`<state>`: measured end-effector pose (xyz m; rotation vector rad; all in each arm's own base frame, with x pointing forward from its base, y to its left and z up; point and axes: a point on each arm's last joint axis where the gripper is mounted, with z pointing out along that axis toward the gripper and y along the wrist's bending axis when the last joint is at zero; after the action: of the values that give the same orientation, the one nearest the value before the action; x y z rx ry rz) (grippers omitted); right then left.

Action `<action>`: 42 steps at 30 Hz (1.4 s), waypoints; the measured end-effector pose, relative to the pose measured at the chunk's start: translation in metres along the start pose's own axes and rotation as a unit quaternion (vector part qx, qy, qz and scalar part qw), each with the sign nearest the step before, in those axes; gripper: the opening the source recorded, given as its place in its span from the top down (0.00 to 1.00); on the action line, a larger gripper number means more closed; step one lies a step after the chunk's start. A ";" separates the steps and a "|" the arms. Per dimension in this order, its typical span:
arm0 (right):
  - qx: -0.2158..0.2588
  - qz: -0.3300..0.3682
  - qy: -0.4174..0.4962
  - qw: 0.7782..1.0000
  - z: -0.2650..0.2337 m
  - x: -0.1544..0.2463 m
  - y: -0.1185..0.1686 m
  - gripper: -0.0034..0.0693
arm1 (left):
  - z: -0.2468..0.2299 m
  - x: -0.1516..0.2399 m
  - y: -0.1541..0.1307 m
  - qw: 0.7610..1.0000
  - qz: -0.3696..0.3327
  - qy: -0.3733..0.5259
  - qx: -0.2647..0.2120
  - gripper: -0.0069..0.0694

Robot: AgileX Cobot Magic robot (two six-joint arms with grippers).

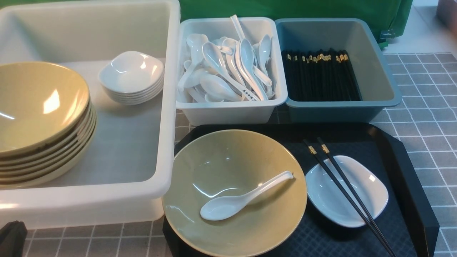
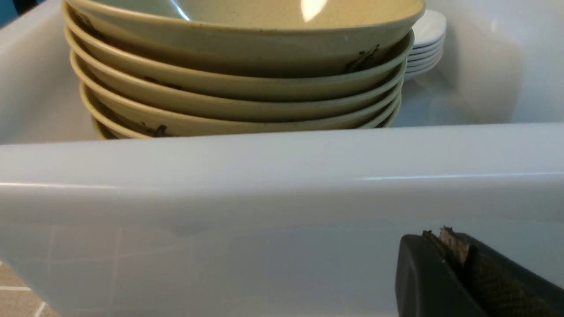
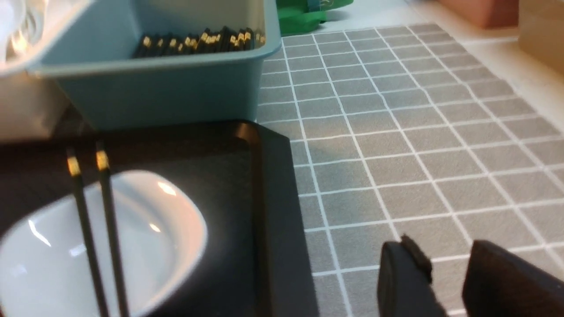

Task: On grey table put chopsticks spoon bowls plates into blue grey white boxes.
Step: 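Move the grippers toward the tableware on the black tray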

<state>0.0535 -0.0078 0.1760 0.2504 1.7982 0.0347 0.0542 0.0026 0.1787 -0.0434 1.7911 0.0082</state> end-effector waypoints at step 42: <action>-0.103 -0.002 0.056 0.993 -0.005 -0.110 0.038 0.89 | -0.001 -0.157 -0.025 0.987 -0.054 0.103 0.111 0.92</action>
<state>0.0788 0.0090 0.2889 0.0981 1.8895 0.2342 0.0887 -0.0184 0.3322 0.0190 1.9834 -0.2831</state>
